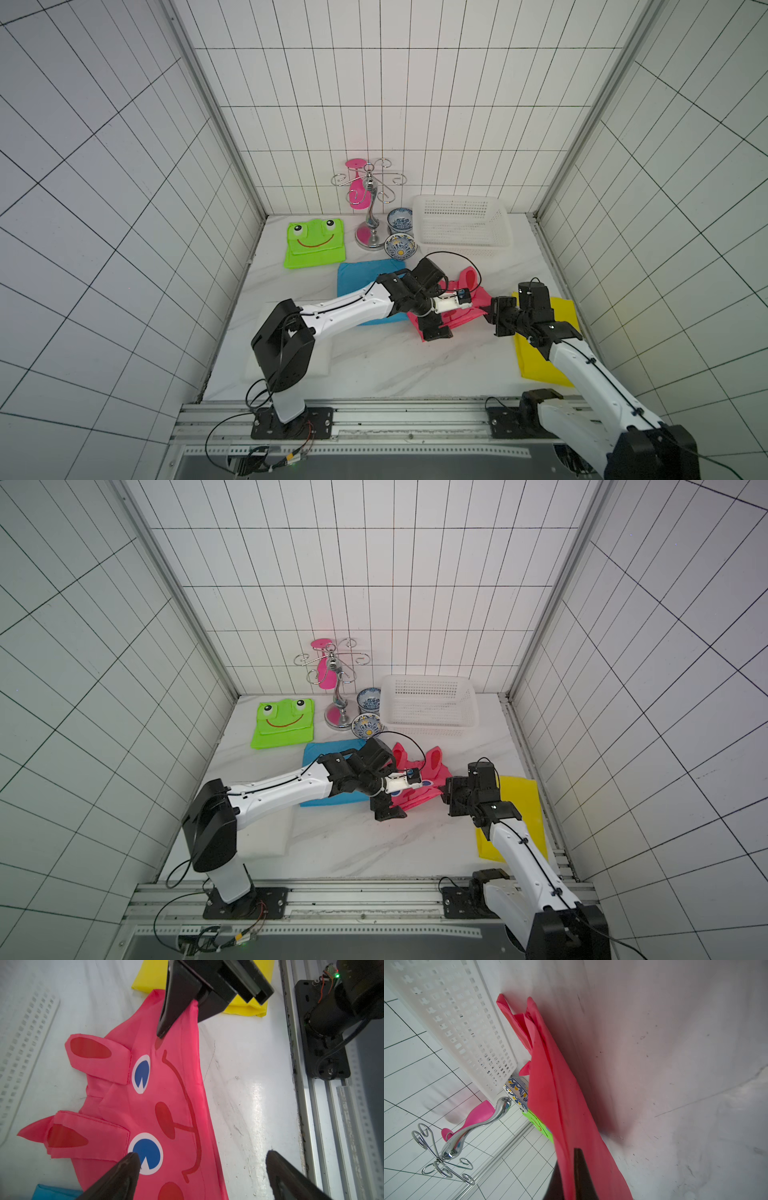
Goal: Put the folded raincoat in the basket
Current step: Pick up the raincoat from the center of the board.
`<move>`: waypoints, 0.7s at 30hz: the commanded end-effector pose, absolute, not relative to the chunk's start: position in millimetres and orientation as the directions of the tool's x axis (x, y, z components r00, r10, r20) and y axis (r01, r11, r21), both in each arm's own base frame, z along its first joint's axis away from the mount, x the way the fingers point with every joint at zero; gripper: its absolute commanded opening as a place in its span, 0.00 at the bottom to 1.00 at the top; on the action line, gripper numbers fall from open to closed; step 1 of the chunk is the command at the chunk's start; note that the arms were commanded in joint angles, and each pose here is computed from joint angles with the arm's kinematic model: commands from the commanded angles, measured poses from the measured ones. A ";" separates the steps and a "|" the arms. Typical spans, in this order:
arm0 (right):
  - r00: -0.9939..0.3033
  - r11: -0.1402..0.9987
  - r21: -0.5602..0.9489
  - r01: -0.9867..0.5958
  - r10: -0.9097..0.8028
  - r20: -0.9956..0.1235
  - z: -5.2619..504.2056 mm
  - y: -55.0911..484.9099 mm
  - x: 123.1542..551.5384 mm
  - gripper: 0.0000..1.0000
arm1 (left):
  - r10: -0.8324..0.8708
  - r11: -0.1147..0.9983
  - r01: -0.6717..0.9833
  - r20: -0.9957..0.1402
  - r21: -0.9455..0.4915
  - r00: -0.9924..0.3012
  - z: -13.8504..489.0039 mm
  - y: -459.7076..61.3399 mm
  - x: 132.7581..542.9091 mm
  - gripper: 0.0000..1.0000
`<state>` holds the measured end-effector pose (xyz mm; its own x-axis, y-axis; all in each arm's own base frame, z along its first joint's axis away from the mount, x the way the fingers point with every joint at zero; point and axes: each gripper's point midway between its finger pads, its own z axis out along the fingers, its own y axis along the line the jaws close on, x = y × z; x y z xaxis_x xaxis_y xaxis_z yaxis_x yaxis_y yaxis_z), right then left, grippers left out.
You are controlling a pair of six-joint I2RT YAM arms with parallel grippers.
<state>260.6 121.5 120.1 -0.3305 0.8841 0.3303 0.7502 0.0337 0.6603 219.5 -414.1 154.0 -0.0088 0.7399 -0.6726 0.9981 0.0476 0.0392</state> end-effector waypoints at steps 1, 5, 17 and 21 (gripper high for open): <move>-0.258 -0.012 0.666 0.746 0.916 0.306 141.0 115.8 266.3 0.00 | 0.674 0.123 0.975 -0.736 0.182 0.053 179.0 -433.1 230.9 0.97; -0.256 -0.027 0.682 0.731 0.915 0.311 154.1 122.9 268.2 0.00 | 0.655 0.191 0.950 -0.753 0.249 0.065 169.1 -443.2 245.5 0.97; -0.257 -0.046 0.692 0.721 0.909 0.327 164.4 132.7 263.1 0.00 | 0.687 0.329 0.859 -0.723 0.393 0.068 157.8 -449.4 281.6 0.38; -0.262 -0.036 0.707 0.706 0.915 0.308 167.1 127.9 257.9 0.07 | 0.687 0.294 0.858 -0.718 0.421 0.117 167.1 -442.5 274.9 0.00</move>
<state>259.8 129.5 148.7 -0.2565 0.9132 0.3167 0.7332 -0.0297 0.6793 271.5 -449.7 152.4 0.0822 0.6932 -0.7161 0.8813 0.2850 0.3770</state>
